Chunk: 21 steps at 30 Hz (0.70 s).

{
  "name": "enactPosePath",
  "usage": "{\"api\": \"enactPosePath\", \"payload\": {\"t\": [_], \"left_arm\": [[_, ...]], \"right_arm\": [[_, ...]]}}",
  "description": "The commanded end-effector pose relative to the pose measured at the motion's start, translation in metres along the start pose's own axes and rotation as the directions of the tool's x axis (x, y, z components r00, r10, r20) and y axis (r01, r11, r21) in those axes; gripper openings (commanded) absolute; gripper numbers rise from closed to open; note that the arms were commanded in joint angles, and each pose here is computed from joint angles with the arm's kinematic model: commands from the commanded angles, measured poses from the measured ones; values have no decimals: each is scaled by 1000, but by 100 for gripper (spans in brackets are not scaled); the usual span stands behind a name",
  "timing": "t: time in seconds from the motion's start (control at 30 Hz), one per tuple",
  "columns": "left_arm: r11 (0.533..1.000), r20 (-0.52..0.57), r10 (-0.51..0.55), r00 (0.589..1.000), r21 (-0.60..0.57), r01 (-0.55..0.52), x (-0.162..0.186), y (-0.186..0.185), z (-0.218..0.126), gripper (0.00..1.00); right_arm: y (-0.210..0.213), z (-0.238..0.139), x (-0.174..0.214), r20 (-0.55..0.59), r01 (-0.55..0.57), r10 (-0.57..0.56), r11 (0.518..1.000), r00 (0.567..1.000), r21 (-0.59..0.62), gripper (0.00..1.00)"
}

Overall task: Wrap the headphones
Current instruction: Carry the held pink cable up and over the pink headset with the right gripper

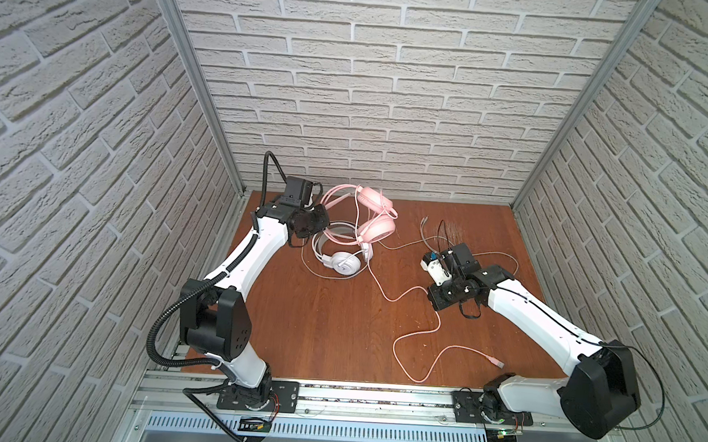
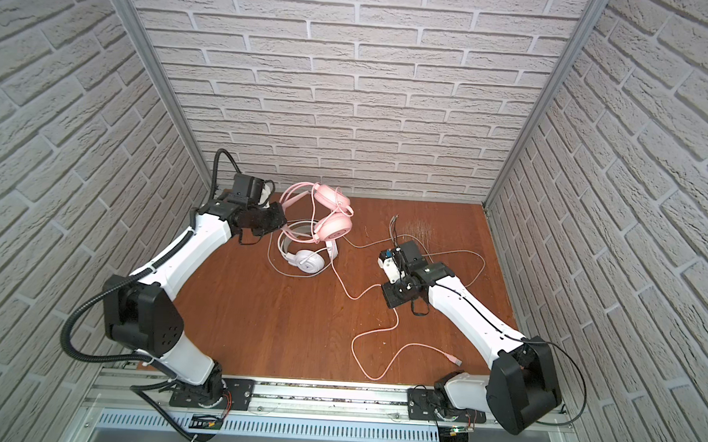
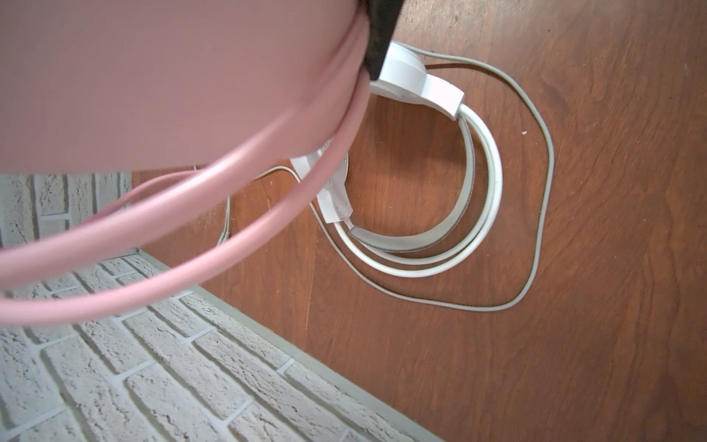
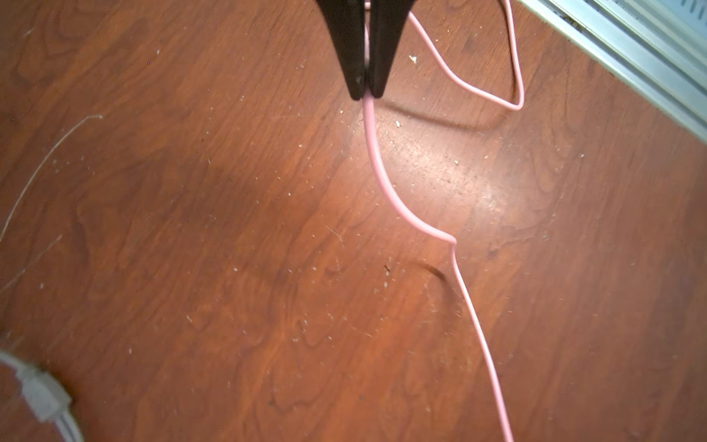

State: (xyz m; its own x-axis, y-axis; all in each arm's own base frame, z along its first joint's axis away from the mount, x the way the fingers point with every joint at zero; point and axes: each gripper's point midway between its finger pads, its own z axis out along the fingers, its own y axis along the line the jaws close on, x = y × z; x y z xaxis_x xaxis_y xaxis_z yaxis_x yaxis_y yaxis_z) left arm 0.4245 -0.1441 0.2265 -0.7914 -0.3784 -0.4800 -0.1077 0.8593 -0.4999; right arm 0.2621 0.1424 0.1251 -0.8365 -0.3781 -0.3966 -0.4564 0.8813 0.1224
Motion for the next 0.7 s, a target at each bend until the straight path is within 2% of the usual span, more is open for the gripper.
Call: {"api": "enactPosePath", "payload": {"t": [0.0, 0.07, 0.4, 0.67], "left_arm": [[996, 105, 23, 994, 78, -31, -30, -29, -9, 0], [997, 97, 37, 995, 70, -44, -28, -31, -4, 0], [994, 54, 113, 992, 5, -113, -10, -38, 20, 0], [986, 9, 160, 987, -40, -160, 5, -41, 29, 0]], "right_arm": [[20, -24, -27, 131, 133, -126, 990, 983, -44, 6], [30, -34, -34, 175, 186, -170, 979, 970, -80, 6], [62, -77, -60, 309, 422, -377, 902, 873, -91, 5], [73, -90, -89, 384, 490, -431, 869, 817, -69, 5]]}}
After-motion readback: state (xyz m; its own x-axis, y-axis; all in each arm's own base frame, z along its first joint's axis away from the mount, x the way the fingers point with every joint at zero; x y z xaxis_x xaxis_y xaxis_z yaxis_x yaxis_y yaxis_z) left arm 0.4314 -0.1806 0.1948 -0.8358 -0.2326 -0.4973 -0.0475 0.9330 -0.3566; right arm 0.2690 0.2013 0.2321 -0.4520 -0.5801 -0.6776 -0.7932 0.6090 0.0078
